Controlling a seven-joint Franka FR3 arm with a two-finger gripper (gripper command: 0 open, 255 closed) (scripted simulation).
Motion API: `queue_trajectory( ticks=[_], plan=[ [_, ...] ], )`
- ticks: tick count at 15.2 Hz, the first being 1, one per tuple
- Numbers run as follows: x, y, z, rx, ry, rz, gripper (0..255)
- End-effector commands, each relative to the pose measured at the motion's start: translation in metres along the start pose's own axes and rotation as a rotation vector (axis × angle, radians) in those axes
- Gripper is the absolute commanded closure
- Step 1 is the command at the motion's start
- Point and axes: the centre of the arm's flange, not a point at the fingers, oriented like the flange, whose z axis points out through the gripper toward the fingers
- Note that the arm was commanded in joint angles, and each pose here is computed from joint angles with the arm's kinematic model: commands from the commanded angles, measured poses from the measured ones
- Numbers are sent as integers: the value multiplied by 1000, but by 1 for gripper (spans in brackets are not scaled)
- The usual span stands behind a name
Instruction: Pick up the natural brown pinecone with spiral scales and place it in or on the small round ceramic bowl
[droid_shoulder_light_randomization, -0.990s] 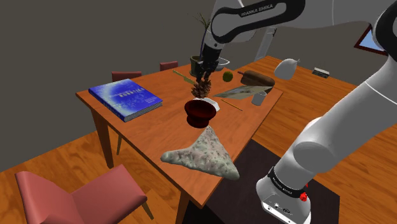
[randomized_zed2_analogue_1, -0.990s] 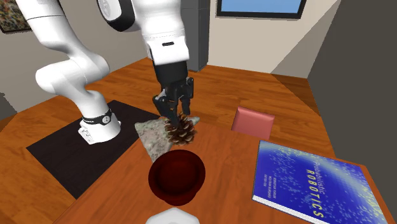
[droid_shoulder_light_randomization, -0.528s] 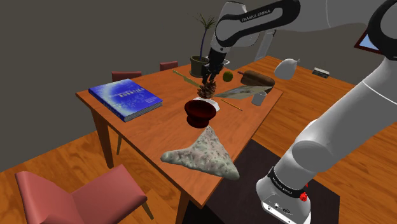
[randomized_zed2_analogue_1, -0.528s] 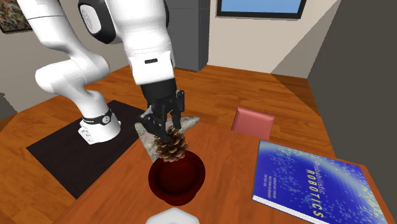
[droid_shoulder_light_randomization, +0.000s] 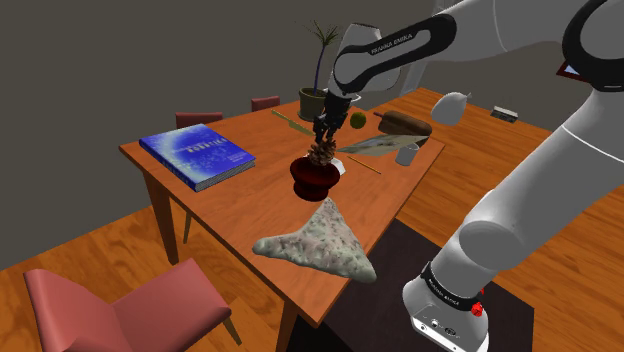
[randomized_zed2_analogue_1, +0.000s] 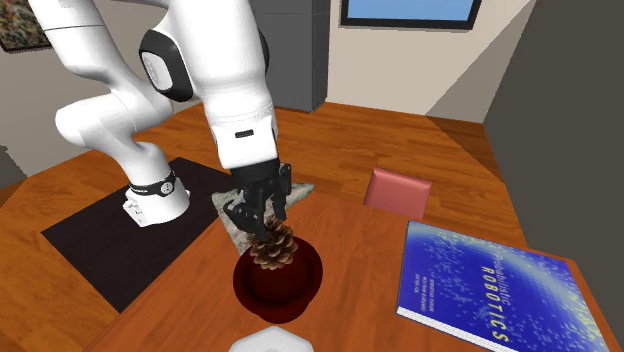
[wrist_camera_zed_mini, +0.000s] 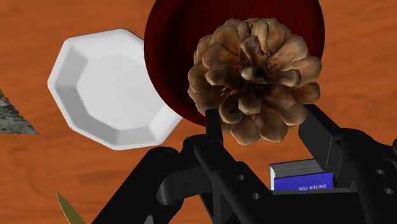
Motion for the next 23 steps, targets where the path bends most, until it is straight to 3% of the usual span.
queue_trajectory(
  ticks=[1, 8, 15, 16, 21, 23],
  plan=[
    [-1, 0, 10, 0, 1, 0, 255],
    [-5, 0, 44, 0, 1, 0, 255],
    [-5, 0, 44, 0, 1, 0, 255],
    [-5, 0, 44, 0, 1, 0, 0],
    [-5, 0, 44, 0, 1, 0, 0],
    [-5, 0, 17, 0, 1, 0, 0]
  ],
)
